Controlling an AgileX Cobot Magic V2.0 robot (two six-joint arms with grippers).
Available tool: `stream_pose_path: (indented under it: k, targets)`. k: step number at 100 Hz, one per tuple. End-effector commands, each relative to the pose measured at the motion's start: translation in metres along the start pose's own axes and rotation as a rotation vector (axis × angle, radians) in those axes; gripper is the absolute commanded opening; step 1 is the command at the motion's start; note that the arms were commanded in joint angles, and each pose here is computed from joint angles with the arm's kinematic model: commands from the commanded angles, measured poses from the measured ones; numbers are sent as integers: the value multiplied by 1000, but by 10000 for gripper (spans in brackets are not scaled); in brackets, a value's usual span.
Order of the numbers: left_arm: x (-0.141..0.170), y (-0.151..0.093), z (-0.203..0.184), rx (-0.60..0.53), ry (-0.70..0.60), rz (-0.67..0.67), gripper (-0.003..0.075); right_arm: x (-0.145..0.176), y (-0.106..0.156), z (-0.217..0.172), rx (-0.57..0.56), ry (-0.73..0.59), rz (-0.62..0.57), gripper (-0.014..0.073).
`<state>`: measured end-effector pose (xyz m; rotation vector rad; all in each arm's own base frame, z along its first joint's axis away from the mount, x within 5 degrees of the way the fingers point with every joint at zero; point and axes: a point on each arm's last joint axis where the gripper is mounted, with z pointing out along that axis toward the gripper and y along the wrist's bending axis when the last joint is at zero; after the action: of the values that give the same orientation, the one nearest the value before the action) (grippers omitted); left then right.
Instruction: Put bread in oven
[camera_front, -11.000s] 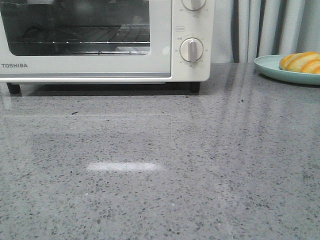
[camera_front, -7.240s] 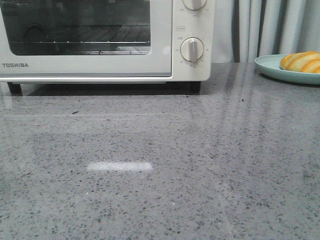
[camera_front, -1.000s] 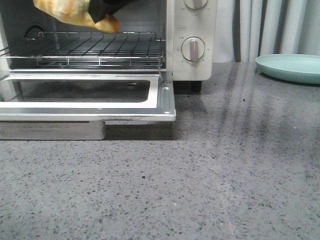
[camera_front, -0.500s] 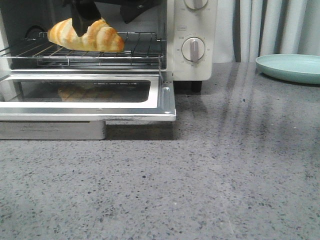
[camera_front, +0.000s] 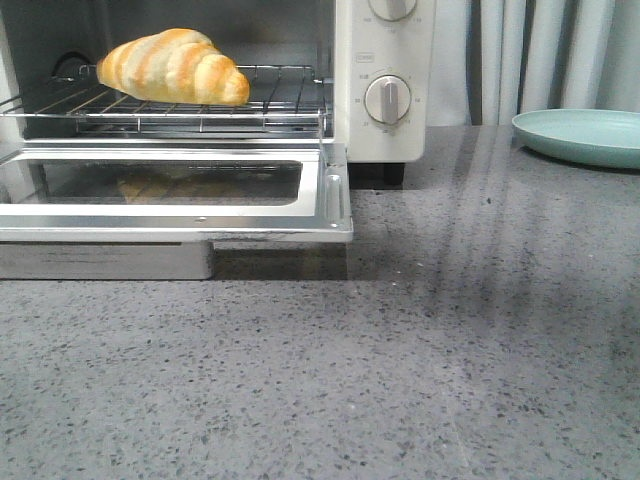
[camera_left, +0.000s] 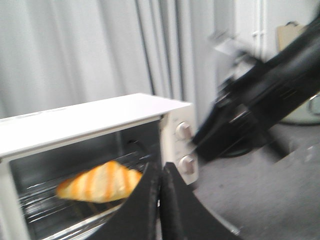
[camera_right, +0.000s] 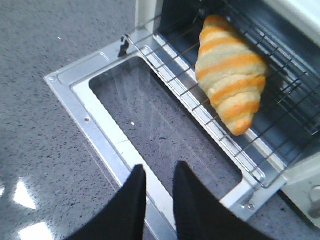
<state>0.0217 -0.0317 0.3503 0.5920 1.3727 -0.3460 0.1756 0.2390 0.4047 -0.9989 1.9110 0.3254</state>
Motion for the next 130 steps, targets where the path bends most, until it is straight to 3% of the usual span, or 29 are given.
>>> stream_pose_path:
  k: [1,8,25,42,58,69,106,130]
  targets:
    - [-2,7,2,-74,-19,-17,-22,2,-13,-61,32,-212,-29,-6]
    - [4,8,4,-84,-6,-29,-22,27,-22,-98,78,-279,-68,-73]
    - [13,10,8,-114,-20,-37,-22,108,-35,-144,196,-321,-129,-74]
    - [18,14,10,-173,-76,-36,-22,179,-38,-170,287,-433,-7,-69]
    - [20,16,11,-190,-90,-36,-22,219,-35,-185,337,-582,26,-68]
    - [20,15,11,-184,-81,-37,-22,230,-37,-187,347,-574,90,-69]
    - [21,15,11,-182,-80,-39,-21,230,-37,-186,352,-563,85,-69]
    - [19,14,11,-169,-96,-111,-21,230,-37,-186,352,-563,85,-69]
